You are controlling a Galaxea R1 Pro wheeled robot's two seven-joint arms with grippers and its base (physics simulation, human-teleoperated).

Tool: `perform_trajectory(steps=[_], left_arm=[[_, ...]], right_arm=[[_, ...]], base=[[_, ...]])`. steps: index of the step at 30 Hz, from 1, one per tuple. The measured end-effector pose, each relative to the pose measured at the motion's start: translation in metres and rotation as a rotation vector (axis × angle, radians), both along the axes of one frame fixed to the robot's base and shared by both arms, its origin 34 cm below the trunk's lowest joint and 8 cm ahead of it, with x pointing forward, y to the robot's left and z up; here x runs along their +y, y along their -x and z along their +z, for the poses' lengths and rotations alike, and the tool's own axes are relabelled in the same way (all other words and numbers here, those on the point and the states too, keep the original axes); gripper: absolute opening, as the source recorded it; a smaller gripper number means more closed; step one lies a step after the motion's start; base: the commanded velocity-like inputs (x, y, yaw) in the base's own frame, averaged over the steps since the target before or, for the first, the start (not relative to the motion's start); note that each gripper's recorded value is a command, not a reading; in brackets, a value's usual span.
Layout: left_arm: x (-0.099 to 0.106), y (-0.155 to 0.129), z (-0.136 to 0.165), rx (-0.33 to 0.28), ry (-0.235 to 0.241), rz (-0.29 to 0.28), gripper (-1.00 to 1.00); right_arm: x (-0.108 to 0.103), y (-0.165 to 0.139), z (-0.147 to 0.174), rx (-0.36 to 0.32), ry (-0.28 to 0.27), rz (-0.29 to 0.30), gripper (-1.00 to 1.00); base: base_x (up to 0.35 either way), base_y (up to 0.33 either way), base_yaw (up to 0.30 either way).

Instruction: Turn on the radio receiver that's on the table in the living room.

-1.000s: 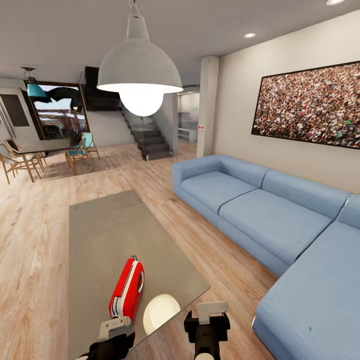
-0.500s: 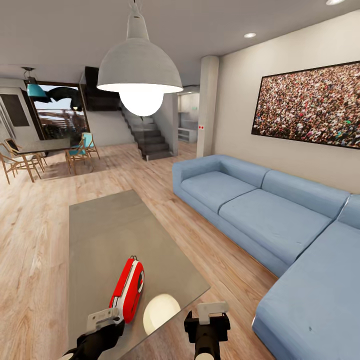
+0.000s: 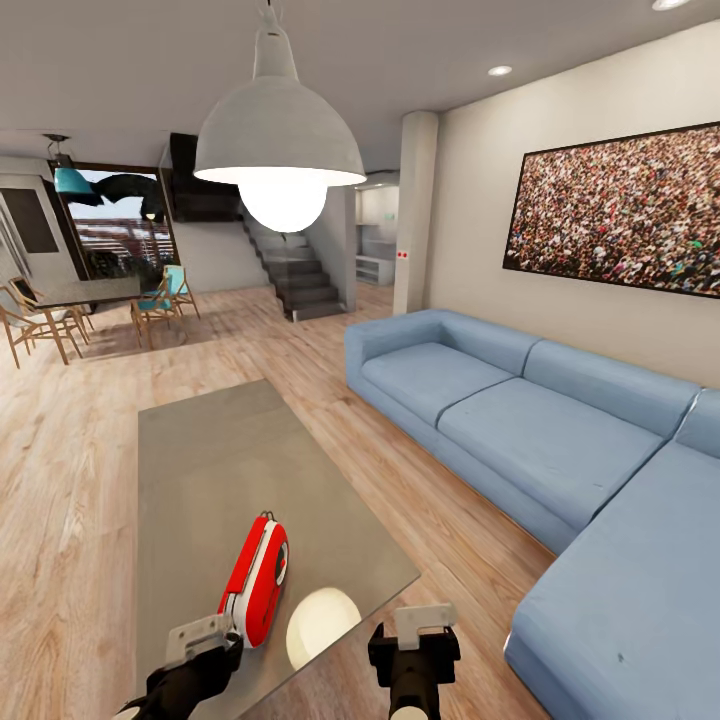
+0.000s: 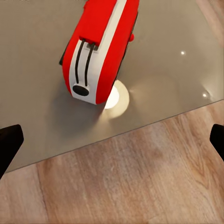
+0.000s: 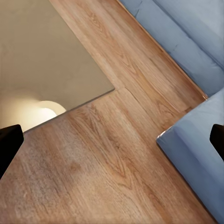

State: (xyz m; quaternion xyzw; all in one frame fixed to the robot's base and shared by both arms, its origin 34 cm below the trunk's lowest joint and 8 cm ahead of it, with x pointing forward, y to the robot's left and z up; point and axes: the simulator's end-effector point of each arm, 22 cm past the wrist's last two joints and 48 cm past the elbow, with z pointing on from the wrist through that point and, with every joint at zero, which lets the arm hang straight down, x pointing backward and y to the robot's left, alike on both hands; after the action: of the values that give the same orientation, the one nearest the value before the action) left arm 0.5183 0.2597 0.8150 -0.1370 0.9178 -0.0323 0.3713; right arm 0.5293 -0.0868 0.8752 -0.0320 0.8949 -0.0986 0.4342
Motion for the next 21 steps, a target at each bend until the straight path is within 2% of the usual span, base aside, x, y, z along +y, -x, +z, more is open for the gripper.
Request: perform_trajectory(steps=[4,10,21], left_arm=[[0.0,-0.009,0.006,-0.014,0.0,-0.003,1.0],[-0.002,-0.044,0.032,-0.074,0.003,-0.007,1.0],[-0.014,-0.087,0.067,-0.099,0.024,-0.038,1.0]], right_arm=[[0.0,0.0,0.0,0.0,0.0,0.0,1.0],[0.001,0.0,-0.001,0.001,-0.002,0.001,1.0],[0.001,0.0,-0.001,0.003,-0.004,0.003,1.0]], base=[[0.0,0.0,0.0],[0.0,0.0,0.0],[0.0,0.0,0.0]])
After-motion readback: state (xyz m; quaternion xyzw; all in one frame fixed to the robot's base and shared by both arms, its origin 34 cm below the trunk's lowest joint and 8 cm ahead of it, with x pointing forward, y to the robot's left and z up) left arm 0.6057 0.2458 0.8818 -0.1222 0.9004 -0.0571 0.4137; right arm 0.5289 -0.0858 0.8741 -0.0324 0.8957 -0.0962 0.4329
